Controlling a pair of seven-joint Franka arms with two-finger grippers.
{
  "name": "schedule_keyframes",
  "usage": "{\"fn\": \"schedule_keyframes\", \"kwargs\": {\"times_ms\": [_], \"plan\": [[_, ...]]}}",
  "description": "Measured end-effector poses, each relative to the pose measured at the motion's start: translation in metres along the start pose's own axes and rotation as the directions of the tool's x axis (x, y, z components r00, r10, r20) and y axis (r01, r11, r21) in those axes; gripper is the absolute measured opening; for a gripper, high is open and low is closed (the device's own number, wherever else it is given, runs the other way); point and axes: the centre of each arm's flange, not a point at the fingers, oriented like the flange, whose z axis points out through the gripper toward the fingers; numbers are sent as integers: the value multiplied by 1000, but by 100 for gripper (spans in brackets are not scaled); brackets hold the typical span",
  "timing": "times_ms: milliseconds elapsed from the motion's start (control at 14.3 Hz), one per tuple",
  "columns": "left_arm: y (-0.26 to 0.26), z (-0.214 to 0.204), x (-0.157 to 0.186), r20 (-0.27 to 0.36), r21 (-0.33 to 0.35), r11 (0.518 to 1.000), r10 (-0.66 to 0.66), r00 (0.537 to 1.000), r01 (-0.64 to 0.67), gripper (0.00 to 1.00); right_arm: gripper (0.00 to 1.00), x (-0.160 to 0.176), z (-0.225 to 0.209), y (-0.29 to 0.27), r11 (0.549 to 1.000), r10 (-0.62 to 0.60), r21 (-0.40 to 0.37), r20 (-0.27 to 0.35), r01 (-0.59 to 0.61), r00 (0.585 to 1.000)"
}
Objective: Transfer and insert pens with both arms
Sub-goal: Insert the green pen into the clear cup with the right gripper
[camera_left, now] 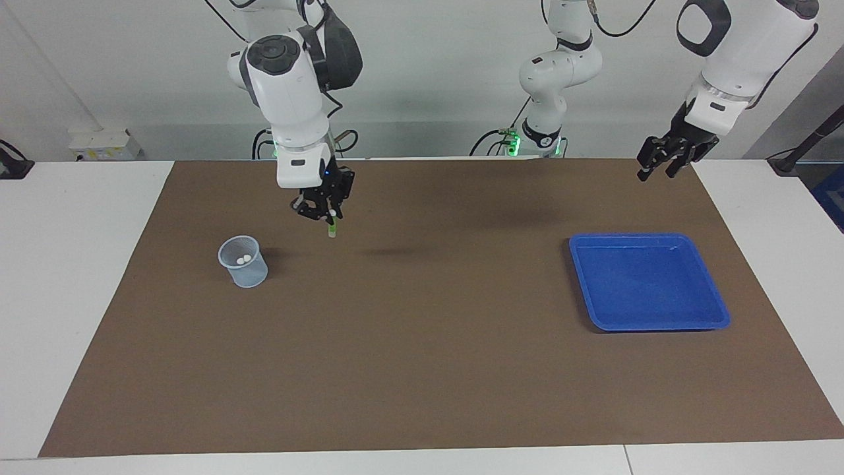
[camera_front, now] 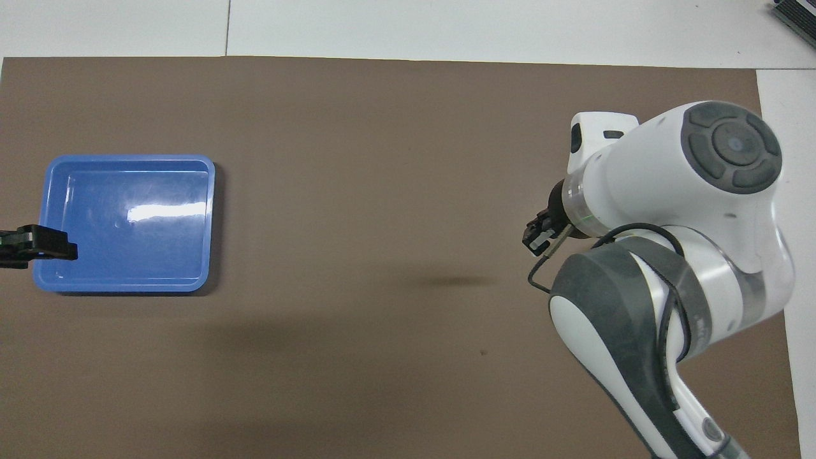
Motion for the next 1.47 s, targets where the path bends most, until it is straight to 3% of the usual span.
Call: {"fn": "schedule_keyframes", "kwargs": {"times_ms": [140,209,558,1187,1466], "plan": [[0,-4,1,-14,5,1000,4,1000,-4,99,19,-19,3,15,997,-72,-13,39,72,997],[-1,-4,2,-18,10,1000,4,1000,-4,100,19,-30,9,25,995,-99,-4,51,100,994],[-2,-6,4,-41,23,1000,7,999,-6,100,19,-87,52,62,989,-150,25,73,149,986],[-1,-8,7,-67,25,1000,6,998,-4,100,19,-109,104,54,988,-137,-68,12,137,991],[7,-15,11,-82,21,1000,-8,997,10,100,22,-111,111,53,988,-137,-69,9,138,990]]}}
